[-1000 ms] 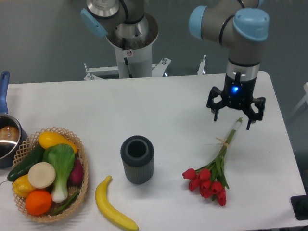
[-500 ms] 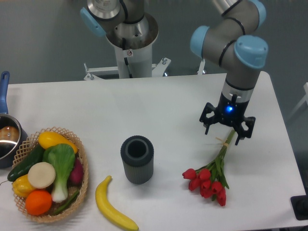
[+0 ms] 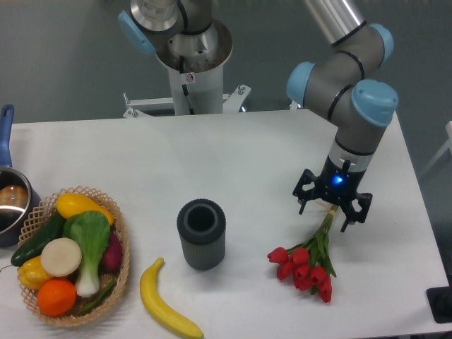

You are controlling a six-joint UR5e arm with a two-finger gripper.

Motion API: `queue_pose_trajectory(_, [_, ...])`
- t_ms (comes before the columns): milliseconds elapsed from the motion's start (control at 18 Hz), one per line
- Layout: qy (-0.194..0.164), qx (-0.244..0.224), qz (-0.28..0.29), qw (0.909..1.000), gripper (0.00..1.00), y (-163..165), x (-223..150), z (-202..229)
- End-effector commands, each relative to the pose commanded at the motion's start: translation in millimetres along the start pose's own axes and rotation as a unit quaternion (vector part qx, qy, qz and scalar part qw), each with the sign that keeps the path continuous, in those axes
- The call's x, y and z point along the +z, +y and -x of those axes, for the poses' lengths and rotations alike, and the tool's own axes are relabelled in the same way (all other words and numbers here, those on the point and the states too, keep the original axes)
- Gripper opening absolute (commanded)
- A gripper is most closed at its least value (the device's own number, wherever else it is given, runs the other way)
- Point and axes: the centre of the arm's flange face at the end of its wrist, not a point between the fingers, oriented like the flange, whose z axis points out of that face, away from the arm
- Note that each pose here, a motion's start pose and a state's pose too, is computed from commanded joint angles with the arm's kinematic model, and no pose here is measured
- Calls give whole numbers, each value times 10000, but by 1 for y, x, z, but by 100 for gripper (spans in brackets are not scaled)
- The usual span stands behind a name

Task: Pick up the flowers from the table
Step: 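Move the open gripper down toward the tulip stems above the string tie, then lower the gripper onto the tulip stems and close it around them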

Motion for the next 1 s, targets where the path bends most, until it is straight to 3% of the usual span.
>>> queue_pose_trajectory(778, [176,39,282,9994,100,11,44,5])
queue_pose_trajectory(1000, [216,244,379,9988,100,8,54,1])
